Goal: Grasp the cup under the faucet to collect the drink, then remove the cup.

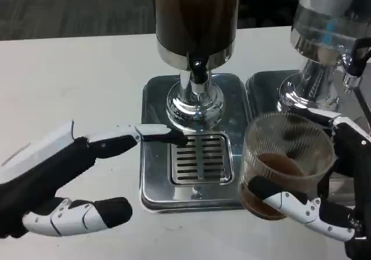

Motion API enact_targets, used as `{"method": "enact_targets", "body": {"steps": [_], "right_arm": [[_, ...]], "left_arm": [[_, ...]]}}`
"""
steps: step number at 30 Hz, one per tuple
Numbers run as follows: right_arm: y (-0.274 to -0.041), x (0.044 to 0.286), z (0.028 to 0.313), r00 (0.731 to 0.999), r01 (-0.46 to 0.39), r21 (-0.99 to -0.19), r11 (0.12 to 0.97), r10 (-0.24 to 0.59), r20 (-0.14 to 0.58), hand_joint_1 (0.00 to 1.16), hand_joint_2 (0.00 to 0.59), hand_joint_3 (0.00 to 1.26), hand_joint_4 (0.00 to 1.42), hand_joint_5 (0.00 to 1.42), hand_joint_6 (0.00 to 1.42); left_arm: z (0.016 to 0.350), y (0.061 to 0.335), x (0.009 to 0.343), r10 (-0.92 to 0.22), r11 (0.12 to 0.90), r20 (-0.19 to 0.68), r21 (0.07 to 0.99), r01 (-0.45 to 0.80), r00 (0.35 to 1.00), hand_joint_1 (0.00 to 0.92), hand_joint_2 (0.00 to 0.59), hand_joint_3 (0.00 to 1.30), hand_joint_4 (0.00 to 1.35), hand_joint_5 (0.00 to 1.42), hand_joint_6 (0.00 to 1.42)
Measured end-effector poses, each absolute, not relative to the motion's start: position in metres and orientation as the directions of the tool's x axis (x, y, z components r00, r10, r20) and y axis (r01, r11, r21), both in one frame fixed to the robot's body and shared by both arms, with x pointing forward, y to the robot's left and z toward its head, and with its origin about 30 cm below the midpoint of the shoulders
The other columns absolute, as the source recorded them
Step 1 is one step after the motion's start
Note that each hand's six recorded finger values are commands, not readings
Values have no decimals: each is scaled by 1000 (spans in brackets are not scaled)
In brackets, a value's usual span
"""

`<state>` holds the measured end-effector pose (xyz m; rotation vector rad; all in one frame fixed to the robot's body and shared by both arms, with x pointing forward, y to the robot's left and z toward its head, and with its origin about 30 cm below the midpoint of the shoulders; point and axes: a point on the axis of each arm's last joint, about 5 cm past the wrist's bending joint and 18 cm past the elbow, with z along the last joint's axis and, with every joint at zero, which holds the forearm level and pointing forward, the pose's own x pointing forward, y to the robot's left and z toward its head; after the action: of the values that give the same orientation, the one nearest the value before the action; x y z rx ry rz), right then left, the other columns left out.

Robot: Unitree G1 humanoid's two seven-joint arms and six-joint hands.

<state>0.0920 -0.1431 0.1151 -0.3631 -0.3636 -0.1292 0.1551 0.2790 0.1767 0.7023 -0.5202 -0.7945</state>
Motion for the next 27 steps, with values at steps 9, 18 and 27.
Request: {"method": "enact_targets", "body": {"steps": [9, 18, 27], "right_arm": [[-143, 92, 115, 926, 189, -323, 927, -59, 372, 1074, 129, 925, 985, 1122, 1315], [-144, 93, 116, 926, 191, -325, 926, -60, 372, 1083, 130, 932, 996, 1132, 1315], [-147, 93, 116, 924, 200, -319, 926, -70, 376, 1086, 136, 938, 998, 1135, 1315]], "left_arm": [[181, 277, 152, -799, 445, 167, 810, 382, 577, 0, 164, 228, 135, 143, 111], [183, 279, 151, -798, 425, 169, 838, 342, 579, 0, 162, 228, 133, 136, 107], [183, 279, 151, -791, 435, 186, 841, 321, 583, 0, 150, 228, 108, 82, 79]]}}
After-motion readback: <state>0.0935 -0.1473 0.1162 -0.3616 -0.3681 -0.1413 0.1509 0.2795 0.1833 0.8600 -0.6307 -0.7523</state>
